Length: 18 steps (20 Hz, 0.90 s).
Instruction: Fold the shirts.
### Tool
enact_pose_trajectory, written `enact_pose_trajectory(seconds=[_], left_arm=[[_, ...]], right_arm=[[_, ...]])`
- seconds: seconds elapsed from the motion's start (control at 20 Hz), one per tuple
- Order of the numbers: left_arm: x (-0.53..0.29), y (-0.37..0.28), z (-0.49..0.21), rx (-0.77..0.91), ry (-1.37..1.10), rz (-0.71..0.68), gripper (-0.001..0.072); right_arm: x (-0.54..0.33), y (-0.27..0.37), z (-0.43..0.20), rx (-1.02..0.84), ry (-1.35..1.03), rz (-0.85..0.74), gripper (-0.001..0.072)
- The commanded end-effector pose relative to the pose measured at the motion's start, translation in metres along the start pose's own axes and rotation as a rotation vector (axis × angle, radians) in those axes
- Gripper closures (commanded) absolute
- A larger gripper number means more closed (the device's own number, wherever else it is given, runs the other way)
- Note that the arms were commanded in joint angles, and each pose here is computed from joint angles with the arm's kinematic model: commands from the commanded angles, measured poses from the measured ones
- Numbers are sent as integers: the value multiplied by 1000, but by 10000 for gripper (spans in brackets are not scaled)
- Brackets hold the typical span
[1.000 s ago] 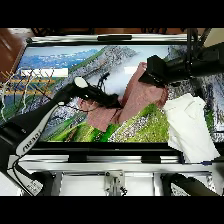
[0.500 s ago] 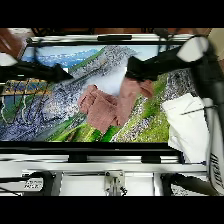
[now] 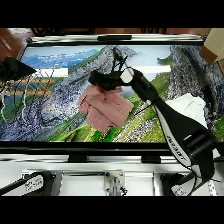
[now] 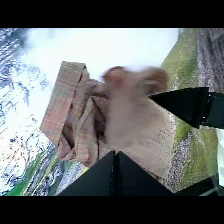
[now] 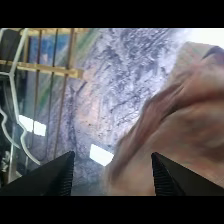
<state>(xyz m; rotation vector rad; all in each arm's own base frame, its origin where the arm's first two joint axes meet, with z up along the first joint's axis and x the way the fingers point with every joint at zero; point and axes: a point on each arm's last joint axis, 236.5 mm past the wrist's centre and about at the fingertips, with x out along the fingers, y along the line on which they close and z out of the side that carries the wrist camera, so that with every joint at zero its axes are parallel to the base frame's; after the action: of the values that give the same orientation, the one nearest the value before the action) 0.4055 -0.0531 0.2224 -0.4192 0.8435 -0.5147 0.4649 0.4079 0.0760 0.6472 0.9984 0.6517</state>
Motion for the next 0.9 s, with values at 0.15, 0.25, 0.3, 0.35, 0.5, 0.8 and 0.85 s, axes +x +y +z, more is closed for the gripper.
enact_pose_trajectory(seconds=[0.15, 0.25, 0.3, 0.35, 0.5, 0.8, 0.85], left_arm=[[-7, 0, -3, 3, 2, 13, 681], [-7, 0, -4, 4, 3, 13, 681], [-7, 0, -3, 4, 2, 13, 681], [-7, 0, -3, 4, 2, 13, 681], [-7, 0, -4, 4, 3, 13, 681], [-7, 0, -6, 5, 12, 10, 681], [-7, 0, -6, 5, 12, 10, 681]], right_arm=[[-40, -19, 24, -42, -3, -54, 118], [-88, -60, 29, -64, 60, -207, 118], [-115, -91, 23, -65, 123, -322, 118], [-144, -126, 10, -49, 212, -455, 118], [-164, -176, -47, 29, 434, -557, 118], [-113, -209, -111, 253, 441, -445, 18], [-107, -212, -110, 272, 411, -437, 18]])
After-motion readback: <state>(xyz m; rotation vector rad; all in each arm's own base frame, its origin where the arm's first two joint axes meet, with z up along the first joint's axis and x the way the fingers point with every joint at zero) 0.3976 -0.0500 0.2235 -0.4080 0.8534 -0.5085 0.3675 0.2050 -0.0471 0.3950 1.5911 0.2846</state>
